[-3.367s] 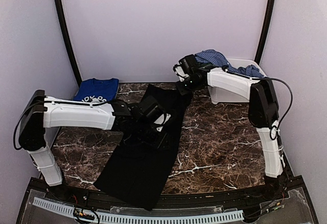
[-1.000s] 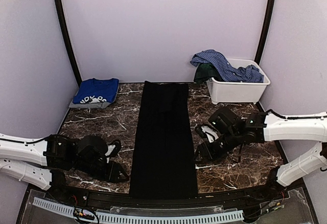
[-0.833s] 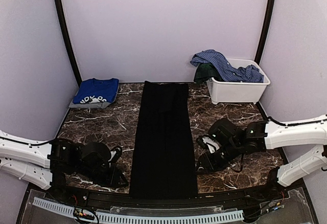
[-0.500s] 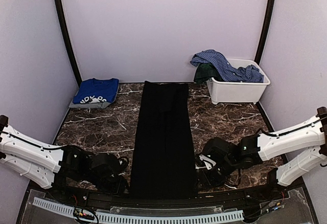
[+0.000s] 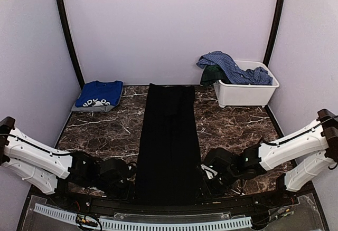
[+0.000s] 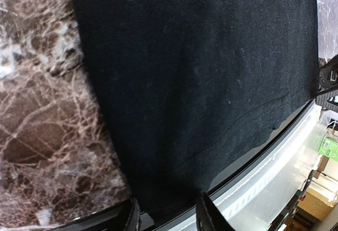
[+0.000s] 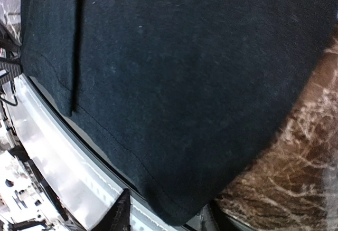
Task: Fold and stack the mixed laundry pile
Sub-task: Pick up the rectangle-folded T-shirt from the center of the board.
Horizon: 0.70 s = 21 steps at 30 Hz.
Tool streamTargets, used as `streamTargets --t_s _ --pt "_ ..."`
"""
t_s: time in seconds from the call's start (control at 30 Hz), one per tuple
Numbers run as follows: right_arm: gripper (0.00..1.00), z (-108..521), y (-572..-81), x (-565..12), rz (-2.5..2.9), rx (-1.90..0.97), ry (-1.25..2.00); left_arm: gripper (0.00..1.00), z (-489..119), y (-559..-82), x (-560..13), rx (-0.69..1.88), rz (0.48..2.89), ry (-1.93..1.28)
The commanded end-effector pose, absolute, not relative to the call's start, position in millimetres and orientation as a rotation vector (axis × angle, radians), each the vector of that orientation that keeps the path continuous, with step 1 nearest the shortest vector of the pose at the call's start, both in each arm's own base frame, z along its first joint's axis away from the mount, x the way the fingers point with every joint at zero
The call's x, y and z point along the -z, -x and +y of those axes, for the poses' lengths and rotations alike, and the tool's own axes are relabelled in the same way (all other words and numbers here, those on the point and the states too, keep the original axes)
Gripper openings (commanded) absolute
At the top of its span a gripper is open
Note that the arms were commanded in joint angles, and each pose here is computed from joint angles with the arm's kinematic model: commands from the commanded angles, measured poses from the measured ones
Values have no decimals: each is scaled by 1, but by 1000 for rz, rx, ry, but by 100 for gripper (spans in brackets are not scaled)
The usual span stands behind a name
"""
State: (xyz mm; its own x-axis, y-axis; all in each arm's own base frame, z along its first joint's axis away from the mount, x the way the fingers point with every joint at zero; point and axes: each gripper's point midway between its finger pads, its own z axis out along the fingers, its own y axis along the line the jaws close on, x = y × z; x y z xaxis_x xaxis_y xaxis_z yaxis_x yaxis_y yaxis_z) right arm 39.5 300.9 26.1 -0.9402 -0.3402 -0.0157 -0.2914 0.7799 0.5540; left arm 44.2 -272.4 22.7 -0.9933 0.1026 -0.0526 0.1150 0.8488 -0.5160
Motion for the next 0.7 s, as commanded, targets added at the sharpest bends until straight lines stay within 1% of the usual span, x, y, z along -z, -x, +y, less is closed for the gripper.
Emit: streamTargets --t_s 0.0,0.03,0.07,0.1,0.13,0.17,0.2,0.23,0.3,0.53,0.6,0.67 --pt "33 301 -35 -20 -2878 859 -509 30 -273 -42 -19 816 3014 -203" --pt "28 302 -34 -21 -2876 859 -512 25 -274 -42 -19 814 3013 -205" --pt "23 301 -33 -22 -2875 859 -513 23 -274 -43 -20 814 3010 -213" --pt "18 300 -33 -22 -2875 856 -510 18 -275 -43 -21 819 3008 -219" --pt "12 300 -32 -24 -2875 860 -512 16 -275 -42 -22 822 3005 -228" --pt "6 300 -31 -26 -2872 873 -518 10 -275 -42 -23 825 3005 -233" --pt "1 301 -30 -29 -2872 882 -521 7 -275 -41 -24 828 3003 -241" --pt "0 300 -29 -31 -2875 891 -520 3 -275 -39 -26 834 3003 -253" --pt "0 300 -22 -34 -2865 895 -528 0 -276 -34 -31 853 2999 -286" --pt "0 293 15 -39 -2811 868 -540 0 -274 -3 -43 888 3030 -372" --pt "0 289 13 -43 -2832 858 -532 0 -272 -5 -50 916 3010 -349" --pt "0 288 1 -53 -2890 884 -521 0 -268 -19 -60 929 2949 -306"
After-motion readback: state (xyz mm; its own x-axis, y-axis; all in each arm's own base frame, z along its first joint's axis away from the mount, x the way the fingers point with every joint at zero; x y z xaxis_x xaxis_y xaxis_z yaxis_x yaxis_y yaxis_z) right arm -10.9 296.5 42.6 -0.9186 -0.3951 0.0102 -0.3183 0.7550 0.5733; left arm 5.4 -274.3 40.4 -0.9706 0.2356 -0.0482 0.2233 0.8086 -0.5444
